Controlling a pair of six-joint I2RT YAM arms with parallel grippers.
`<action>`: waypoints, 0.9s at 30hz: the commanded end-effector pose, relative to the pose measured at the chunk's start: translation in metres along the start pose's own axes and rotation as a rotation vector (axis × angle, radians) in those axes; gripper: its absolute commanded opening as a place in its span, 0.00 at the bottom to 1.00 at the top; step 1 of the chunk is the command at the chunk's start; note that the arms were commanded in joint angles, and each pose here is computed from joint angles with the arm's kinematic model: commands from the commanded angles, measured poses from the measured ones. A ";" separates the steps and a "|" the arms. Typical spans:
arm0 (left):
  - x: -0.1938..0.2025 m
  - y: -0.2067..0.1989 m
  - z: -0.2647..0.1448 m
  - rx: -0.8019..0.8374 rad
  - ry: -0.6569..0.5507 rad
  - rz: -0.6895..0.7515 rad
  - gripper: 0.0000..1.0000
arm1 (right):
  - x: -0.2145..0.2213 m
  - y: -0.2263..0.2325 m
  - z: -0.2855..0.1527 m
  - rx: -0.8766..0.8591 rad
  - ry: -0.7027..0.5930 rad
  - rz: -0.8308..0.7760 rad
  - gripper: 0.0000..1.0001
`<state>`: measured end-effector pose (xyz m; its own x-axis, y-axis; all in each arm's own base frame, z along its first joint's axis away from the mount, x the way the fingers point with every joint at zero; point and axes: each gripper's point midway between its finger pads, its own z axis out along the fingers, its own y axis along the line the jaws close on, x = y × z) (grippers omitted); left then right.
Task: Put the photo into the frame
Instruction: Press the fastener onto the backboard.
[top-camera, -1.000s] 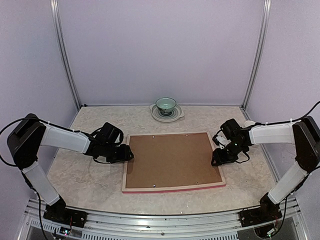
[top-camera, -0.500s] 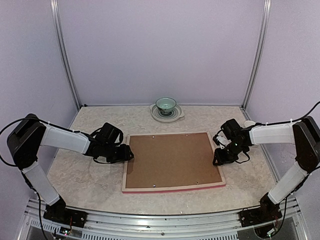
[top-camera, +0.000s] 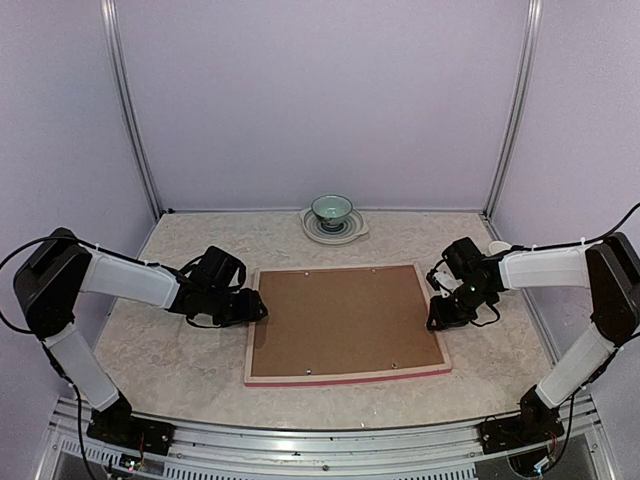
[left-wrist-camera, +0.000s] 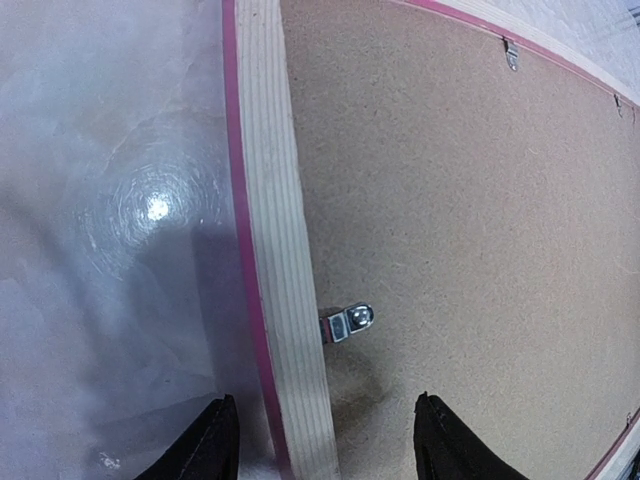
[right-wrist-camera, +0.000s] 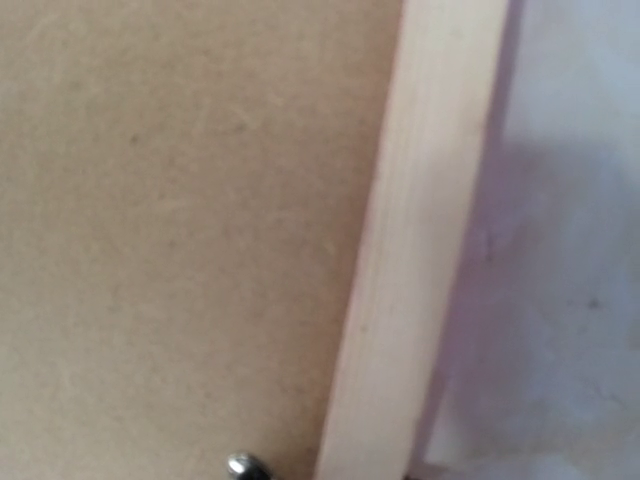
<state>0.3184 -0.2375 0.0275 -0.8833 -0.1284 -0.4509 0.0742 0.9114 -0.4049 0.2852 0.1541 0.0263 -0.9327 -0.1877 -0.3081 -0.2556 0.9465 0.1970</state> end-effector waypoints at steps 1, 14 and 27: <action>0.028 0.013 0.003 -0.034 0.084 -0.005 0.60 | -0.001 -0.007 0.002 0.035 0.000 0.003 0.28; 0.028 0.013 0.004 -0.031 0.085 -0.007 0.60 | -0.007 -0.008 -0.007 0.052 -0.026 0.010 0.22; 0.008 0.005 -0.015 -0.019 0.002 -0.003 0.62 | -0.030 0.011 -0.038 -0.028 -0.122 -0.010 0.75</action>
<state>0.3149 -0.2351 0.0288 -0.8820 -0.1350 -0.4515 0.0702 0.9098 -0.4090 0.2860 0.1524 0.0348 -0.9288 -0.1795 -0.3243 -0.2503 0.9491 0.1914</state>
